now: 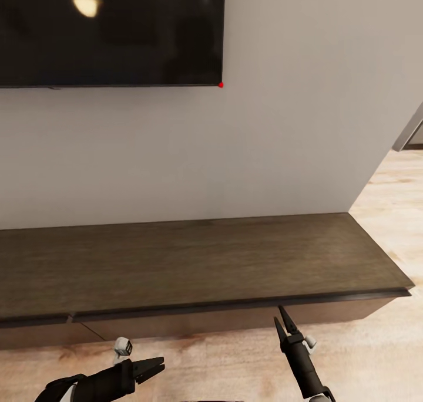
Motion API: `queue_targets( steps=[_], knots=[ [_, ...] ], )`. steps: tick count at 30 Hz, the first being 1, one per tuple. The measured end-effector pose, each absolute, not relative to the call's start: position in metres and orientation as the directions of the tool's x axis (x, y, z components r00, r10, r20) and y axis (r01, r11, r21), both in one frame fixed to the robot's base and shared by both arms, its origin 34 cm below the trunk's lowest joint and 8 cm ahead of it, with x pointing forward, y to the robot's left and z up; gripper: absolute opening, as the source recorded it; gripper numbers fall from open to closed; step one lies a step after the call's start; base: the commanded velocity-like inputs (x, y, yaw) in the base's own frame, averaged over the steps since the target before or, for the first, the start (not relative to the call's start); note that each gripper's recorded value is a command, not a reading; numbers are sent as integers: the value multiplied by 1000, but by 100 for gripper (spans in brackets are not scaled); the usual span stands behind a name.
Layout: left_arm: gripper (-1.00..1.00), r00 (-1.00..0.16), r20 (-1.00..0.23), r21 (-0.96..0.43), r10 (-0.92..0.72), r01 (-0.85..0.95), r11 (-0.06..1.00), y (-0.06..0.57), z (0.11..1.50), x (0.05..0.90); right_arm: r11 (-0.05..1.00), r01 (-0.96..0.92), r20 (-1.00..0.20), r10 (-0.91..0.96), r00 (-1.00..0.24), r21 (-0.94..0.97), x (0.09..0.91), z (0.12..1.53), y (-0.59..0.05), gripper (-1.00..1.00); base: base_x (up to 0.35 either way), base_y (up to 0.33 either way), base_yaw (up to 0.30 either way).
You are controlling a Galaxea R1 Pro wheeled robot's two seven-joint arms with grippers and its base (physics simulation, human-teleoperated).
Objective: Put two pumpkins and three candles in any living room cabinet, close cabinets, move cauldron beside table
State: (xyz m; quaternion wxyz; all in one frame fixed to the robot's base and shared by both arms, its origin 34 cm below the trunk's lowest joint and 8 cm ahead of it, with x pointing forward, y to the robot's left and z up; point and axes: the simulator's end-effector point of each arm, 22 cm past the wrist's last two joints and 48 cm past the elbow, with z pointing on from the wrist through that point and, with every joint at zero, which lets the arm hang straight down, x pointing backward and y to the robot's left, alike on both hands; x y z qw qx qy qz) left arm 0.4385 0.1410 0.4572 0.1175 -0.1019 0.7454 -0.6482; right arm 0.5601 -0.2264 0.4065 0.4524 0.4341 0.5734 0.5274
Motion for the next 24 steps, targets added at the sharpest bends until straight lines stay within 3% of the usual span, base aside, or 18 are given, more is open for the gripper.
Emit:
queue_targets(
  steps=[24],
  knots=[
    [100, -952, -44, -990, -304, 1, 138, 140, 404, 425, 52, -73, -67, 975, -213, 996, 547, 374, -225, 100, 0, 0, 0]
  ],
)
